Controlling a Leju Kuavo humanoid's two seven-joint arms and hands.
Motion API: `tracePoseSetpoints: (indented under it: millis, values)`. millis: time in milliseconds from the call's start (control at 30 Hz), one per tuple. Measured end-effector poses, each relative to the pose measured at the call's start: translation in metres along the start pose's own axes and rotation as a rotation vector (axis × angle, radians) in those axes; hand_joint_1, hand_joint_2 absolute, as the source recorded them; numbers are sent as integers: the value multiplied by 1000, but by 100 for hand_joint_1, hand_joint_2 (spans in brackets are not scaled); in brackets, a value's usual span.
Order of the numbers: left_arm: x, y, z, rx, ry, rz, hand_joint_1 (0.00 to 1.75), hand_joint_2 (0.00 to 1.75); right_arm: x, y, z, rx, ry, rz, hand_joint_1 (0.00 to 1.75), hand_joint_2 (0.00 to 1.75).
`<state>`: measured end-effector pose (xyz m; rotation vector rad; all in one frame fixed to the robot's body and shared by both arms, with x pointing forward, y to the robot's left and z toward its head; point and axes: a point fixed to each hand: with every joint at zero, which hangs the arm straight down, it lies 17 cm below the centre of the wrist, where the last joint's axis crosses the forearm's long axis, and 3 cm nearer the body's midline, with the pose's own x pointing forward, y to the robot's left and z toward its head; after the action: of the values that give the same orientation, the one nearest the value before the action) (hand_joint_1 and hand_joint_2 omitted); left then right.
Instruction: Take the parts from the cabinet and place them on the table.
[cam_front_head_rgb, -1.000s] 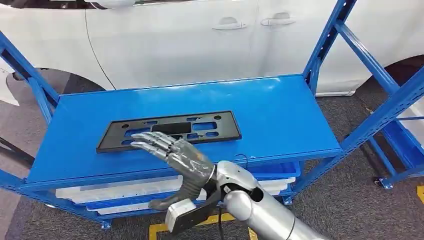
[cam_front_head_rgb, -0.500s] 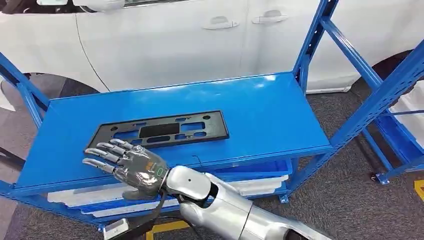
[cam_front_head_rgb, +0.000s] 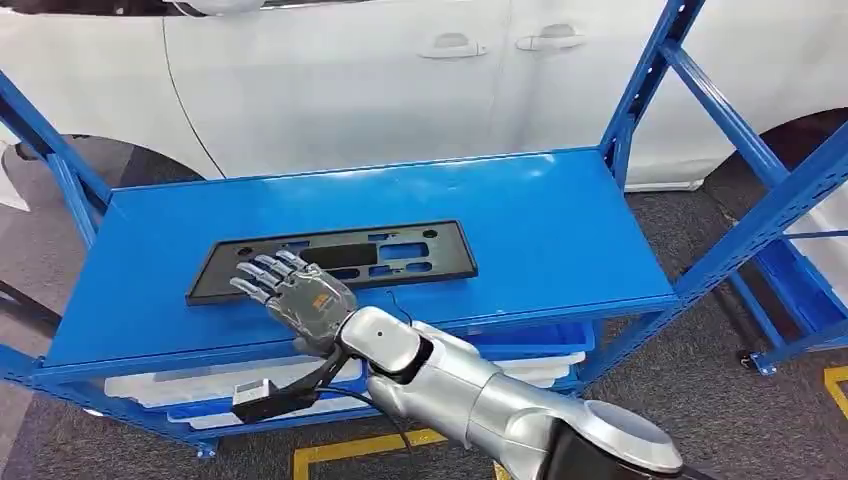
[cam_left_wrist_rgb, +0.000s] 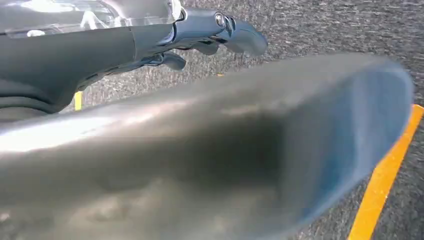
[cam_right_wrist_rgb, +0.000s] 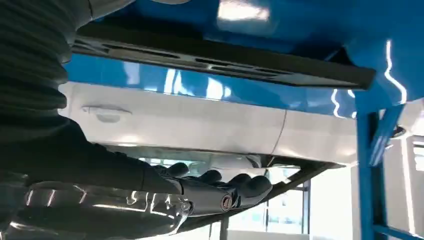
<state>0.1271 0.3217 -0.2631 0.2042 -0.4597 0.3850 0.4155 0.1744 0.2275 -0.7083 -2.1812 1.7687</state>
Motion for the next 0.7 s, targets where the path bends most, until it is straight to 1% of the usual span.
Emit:
tracePoseSetpoints:
  millis: [300, 400, 700]
  values:
    - [-1, 1, 0, -2, 0, 0, 0, 0, -46, 30, 13, 88, 97, 56, 0, 175]
    - [-4, 3, 1, -3, 4, -4, 0, 0, -56, 42, 20, 113, 125, 65, 0, 175]
    - [-1, 6, 0, 5, -6, -19, 0, 0, -79, 59, 34, 151, 193, 91, 0, 175]
